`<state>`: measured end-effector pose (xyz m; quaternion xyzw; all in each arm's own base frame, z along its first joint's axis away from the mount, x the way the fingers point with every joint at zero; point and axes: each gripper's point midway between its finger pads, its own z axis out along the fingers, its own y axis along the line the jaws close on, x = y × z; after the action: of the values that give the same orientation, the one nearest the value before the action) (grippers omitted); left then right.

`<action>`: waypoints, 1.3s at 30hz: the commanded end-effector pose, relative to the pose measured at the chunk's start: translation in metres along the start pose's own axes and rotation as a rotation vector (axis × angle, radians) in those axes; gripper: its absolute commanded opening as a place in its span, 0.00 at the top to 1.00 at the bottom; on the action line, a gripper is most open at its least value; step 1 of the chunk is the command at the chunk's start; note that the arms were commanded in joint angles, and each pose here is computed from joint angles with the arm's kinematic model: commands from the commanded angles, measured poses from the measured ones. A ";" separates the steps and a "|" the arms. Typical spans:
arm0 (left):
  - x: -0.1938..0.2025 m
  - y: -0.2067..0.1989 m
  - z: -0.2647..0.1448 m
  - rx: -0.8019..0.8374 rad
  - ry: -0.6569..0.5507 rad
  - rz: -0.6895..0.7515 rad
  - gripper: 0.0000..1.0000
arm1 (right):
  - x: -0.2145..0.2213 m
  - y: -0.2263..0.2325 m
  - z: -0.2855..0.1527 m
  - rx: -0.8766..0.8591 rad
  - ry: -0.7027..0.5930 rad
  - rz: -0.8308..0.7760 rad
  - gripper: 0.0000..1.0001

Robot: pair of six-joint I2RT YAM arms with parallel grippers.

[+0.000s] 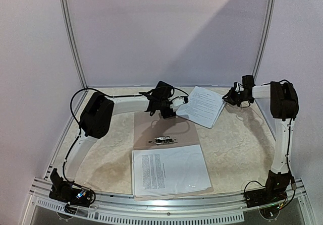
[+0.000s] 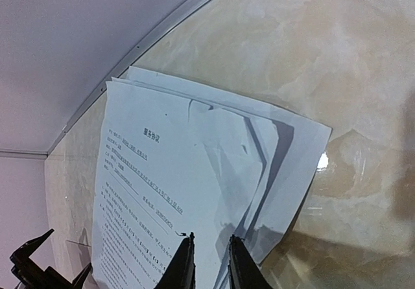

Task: Put the files into the folder
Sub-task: Pick up the file from the center of the board.

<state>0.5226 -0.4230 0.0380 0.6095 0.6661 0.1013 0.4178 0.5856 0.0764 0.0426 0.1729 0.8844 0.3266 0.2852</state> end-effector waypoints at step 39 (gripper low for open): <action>-0.004 -0.026 0.013 0.041 -0.012 0.022 0.14 | 0.043 0.064 0.047 -0.293 0.135 0.048 0.77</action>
<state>0.5237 -0.4279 0.0371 0.6086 0.6619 0.0984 0.4264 0.5883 0.1540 0.0424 0.1378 0.8466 0.4517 0.2456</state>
